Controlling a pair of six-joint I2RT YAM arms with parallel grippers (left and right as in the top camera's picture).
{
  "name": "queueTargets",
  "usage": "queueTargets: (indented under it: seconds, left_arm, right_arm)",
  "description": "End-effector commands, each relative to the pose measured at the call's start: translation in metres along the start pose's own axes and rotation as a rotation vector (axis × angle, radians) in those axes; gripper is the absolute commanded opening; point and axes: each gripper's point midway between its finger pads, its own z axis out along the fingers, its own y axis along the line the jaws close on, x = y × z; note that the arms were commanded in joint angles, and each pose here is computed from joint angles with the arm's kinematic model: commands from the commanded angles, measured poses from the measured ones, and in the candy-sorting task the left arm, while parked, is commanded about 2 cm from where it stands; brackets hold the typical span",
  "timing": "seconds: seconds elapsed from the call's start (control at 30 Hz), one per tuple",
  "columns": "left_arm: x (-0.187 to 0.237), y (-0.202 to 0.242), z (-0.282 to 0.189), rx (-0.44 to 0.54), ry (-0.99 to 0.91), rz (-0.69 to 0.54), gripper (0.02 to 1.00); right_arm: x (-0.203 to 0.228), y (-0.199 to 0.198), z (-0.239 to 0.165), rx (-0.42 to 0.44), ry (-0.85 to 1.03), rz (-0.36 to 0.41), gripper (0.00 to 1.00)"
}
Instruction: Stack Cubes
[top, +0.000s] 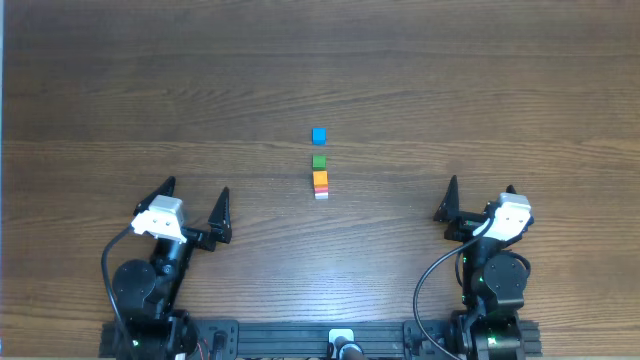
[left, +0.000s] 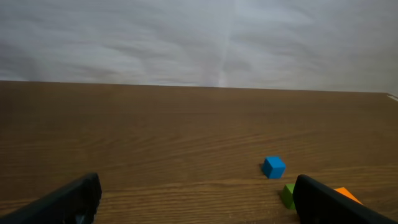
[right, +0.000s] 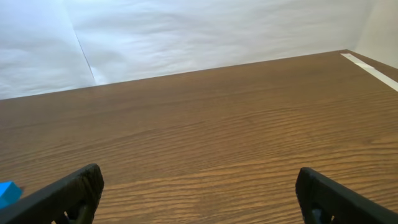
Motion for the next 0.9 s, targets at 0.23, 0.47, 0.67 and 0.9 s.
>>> queueTargets:
  seconds: [0.23,0.47,0.67,0.9]
  left_arm:
    - [0.001,-0.001,0.0,0.011,-0.004,0.019,1.0]
    - [0.001,-0.001,0.0,0.011,-0.004,0.019,1.0]
    - [0.001,-0.001,0.0,0.011,-0.004,0.019,1.0]
    - [0.001,-0.001,0.0,0.011,-0.004,0.019,1.0]
  right_arm:
    - [0.003,0.005,0.0,-0.03,0.007,0.032,0.991]
    - [0.009,0.053,-0.009,-0.315,0.057,0.034,0.993]
    - [-0.015,0.06,-0.018,-0.349,0.048,0.031,0.993]
    - [-0.097,0.061,-0.054,-0.342,0.018,-0.079,0.991]
